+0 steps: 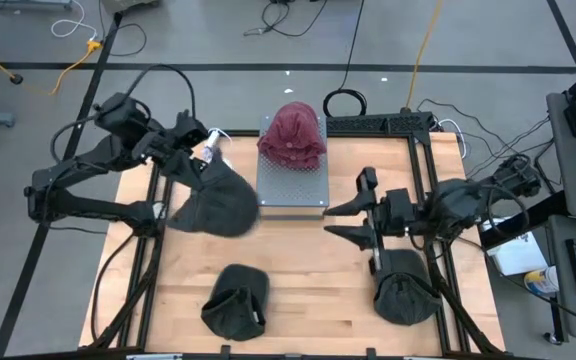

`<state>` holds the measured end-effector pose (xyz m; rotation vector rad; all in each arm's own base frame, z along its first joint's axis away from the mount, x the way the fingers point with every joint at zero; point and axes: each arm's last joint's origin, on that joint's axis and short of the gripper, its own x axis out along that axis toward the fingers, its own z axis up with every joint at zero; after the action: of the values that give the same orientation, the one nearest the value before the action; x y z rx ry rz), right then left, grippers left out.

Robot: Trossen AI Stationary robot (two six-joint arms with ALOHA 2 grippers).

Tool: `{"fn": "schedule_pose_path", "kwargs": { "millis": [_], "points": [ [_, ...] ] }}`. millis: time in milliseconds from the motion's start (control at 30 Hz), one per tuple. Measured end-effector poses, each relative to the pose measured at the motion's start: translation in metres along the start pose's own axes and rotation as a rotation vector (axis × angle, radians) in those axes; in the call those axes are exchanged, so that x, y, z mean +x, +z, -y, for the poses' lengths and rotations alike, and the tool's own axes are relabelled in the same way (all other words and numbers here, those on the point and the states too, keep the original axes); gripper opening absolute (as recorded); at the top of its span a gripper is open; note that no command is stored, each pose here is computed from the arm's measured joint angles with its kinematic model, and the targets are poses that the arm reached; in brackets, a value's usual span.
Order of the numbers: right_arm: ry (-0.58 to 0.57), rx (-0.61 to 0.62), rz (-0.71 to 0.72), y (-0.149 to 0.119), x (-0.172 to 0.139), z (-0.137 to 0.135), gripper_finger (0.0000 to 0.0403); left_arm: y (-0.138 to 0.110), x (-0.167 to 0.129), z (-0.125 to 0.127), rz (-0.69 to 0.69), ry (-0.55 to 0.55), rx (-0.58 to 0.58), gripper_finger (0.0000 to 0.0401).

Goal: Pick & Place hat
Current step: Put the top right black cap on the shelf

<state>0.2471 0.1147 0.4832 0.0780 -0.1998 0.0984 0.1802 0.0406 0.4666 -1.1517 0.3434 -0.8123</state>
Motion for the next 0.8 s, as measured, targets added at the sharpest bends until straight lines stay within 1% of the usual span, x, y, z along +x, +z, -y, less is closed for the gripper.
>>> {"fn": "schedule_pose_path", "kwargs": {
  "millis": [200, 400, 500, 567, 667, 800],
  "points": [
    [0.005, -0.15, 0.041, 0.011, -0.009, 0.003, 0.011, 0.003, -0.006, -0.008, 0.021, 0.049, -0.008, 0.0014],
    [-0.005, -0.281, 0.076, 0.015, -0.01, 0.004, 0.011, 0.005, -0.007, -0.017, 0.163, 0.151, -0.013, 0.0014],
    [-0.01, -0.346, 0.089, 0.018, -0.012, 0.005, 0.011, 0.006, -0.007, -0.013, 0.209, 0.239, -0.004, 0.0014],
    [-0.012, -0.368, 0.09, 0.018, -0.012, 0.005, 0.011, 0.006, -0.003, -0.011, 0.224, 0.314, -0.009, 0.0014],
    [-0.012, -0.392, 0.089, 0.018, -0.012, 0.004, 0.011, 0.009, 0.005, -0.01, 0.223, 0.435, -0.022, 0.0014],
    [-0.017, -0.405, 0.105, 0.019, -0.012, 0.005, 0.011, 0.01, 0.016, -0.001, 0.199, 0.579, 0.009, 0.0014]
  ]
}}
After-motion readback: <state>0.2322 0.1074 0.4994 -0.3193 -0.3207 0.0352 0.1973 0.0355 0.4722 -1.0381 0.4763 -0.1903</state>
